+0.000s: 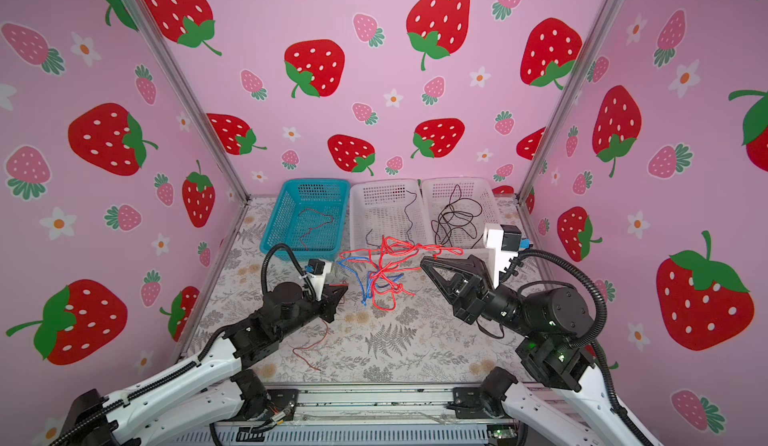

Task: Untangle the cables
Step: 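Pull the red strand out and carry it over the teal basket with the left gripper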

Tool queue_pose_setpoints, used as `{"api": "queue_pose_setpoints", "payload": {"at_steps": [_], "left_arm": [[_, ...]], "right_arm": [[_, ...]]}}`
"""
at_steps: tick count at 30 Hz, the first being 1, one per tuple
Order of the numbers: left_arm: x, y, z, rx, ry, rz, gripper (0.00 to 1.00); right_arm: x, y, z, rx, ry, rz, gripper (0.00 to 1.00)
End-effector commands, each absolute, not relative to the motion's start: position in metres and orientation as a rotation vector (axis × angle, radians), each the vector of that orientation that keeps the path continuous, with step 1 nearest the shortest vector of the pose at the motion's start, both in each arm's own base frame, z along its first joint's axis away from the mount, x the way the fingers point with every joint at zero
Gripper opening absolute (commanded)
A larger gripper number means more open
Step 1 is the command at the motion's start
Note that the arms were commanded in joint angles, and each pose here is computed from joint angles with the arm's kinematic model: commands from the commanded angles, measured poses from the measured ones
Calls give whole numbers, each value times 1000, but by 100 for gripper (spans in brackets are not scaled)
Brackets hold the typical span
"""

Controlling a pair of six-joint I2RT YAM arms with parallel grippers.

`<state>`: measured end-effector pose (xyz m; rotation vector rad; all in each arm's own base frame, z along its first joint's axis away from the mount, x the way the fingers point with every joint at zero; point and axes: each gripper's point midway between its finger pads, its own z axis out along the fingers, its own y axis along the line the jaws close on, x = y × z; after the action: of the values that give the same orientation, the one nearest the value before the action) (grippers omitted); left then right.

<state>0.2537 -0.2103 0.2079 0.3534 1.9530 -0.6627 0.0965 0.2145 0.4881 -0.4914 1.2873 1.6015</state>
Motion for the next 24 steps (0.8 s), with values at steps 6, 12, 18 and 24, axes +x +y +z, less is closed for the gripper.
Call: {"api": "queue_pose_setpoints", "payload": {"at_steps": [6, 12, 18, 24], "left_arm": [[311, -160, 312, 189, 1853, -523, 0], [371, -129, 363, 142, 1805, -412, 0], [449, -106, 360, 110, 1805, -300, 0], [521, -101, 324, 118, 1855, -211, 0]], "right_arm": [[121, 224, 421, -438, 1467, 1489, 0], [119, 227, 408, -452, 1488, 1503, 0], [119, 229, 404, -472, 1498, 1490, 0], [121, 229, 401, -495, 1513, 1450, 0]]}}
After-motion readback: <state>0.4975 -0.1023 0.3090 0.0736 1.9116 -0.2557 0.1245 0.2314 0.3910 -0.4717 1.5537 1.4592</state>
